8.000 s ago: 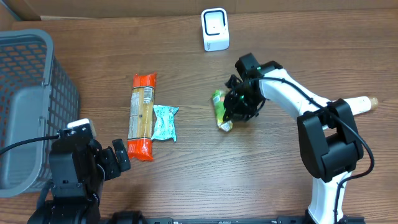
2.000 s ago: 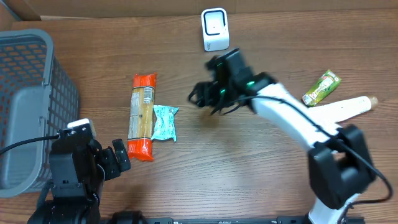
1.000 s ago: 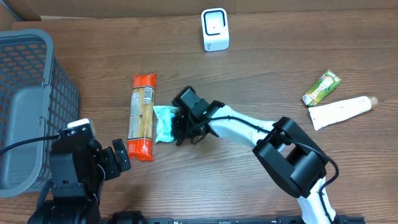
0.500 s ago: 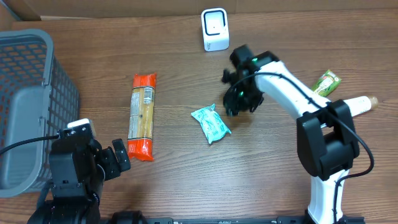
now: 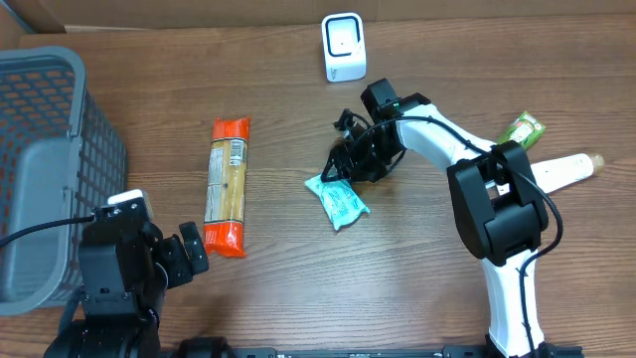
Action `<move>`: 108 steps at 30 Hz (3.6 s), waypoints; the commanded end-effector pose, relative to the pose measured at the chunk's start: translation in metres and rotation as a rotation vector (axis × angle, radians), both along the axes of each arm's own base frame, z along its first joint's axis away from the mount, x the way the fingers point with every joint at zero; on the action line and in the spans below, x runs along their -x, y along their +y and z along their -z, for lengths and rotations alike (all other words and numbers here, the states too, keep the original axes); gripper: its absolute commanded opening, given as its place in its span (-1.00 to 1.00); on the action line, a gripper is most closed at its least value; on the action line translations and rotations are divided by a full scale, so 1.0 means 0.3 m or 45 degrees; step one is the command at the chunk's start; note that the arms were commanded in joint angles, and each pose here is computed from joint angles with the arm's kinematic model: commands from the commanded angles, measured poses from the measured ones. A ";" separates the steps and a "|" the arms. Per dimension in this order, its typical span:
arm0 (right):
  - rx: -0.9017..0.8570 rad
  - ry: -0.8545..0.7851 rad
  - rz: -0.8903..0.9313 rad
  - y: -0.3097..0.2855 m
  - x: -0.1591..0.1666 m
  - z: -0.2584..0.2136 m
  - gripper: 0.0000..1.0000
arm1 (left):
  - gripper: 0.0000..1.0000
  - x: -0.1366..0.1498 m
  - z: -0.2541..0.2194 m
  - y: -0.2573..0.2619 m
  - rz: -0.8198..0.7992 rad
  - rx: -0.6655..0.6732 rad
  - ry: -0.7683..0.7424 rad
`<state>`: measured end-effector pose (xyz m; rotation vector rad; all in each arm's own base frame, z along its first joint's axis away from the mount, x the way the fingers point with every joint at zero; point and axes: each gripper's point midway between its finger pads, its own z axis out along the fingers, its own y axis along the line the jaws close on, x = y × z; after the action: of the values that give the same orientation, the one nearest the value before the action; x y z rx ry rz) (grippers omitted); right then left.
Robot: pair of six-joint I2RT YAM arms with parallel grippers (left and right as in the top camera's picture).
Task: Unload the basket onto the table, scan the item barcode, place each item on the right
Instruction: 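Grasp the teal packet with the right gripper, then lift the teal packet up to the front of the barcode scanner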
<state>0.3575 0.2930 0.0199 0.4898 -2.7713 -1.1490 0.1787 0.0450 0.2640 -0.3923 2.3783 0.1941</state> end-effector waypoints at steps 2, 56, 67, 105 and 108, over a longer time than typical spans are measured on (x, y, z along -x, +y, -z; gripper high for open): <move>0.023 0.093 0.074 -0.002 0.000 0.053 -0.51 | 0.99 0.003 -0.001 0.012 -0.030 -0.008 -0.007; -0.073 -0.169 0.046 0.001 0.004 -0.269 -0.92 | 0.99 0.003 -0.001 0.012 -0.030 -0.008 -0.007; 0.751 -1.351 0.336 -0.371 -0.412 -0.697 -0.92 | 0.99 0.003 -0.001 0.012 -0.030 -0.008 -0.007; 1.637 -2.391 -0.701 -0.275 -0.876 -0.590 -0.93 | 0.99 0.003 -0.001 0.012 -0.029 -0.008 -0.007; 1.627 -2.391 -0.715 -0.271 -0.875 -0.584 -0.93 | 0.99 0.003 -0.001 0.012 -0.030 -0.008 -0.007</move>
<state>0.6198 0.2066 0.1849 2.4305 -2.6654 2.0585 0.1787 0.0451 0.2634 -0.3925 2.3797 0.1948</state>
